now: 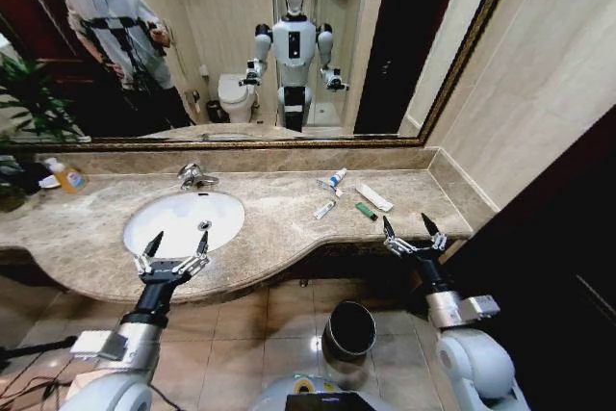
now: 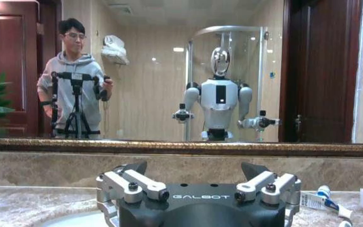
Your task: Pick up the trash from the sink and place it in the trash bin.
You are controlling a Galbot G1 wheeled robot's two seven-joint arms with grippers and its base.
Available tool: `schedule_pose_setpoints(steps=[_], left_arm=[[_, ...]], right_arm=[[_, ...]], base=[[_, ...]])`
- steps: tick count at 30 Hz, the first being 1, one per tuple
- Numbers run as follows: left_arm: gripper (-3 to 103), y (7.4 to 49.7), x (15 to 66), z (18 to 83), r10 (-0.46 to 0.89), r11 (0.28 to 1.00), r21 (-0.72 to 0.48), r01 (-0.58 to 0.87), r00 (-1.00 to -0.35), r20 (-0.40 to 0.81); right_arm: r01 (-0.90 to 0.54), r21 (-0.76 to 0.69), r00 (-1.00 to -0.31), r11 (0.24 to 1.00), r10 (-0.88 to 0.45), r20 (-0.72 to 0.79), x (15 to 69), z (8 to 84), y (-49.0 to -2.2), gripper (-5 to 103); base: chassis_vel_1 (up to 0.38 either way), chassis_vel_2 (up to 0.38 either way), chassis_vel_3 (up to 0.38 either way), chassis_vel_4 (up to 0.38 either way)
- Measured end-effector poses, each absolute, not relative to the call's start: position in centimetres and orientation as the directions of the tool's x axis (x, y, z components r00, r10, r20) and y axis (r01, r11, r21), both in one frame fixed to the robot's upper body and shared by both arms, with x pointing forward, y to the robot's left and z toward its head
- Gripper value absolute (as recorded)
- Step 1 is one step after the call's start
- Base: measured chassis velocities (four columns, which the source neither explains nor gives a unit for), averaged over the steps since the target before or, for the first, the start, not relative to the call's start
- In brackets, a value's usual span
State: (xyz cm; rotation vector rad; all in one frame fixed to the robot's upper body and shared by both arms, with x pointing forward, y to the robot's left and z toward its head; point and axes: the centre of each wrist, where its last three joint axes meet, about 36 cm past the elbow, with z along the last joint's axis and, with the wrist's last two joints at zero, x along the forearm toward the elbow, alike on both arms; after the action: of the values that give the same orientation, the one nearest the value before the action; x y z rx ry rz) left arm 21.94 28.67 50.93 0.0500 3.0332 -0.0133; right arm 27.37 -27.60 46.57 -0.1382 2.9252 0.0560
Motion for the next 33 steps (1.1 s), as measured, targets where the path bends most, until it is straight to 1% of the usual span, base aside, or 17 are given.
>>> schedule_pose_setpoints(steps=[26,33], left_arm=[[100,28.7,21.9,50.9,0.032,0.999,-0.007,0.033,-0.994,-0.108],[100,28.7,21.9,50.9,0.032,0.999,-0.007,0.033,-0.994,-0.108]], right_arm=[[-0.106,0.025,-0.976,0.994,-0.099,-0.192,28.3,45.2,-28.0,100],[-0.108,0.044,-0.980,0.993,-0.099,-0.173,28.4,44.2,-28.1,100]], base=[[0.000,0.000,0.000,0.000],[0.000,0.000,0.000,0.000]])
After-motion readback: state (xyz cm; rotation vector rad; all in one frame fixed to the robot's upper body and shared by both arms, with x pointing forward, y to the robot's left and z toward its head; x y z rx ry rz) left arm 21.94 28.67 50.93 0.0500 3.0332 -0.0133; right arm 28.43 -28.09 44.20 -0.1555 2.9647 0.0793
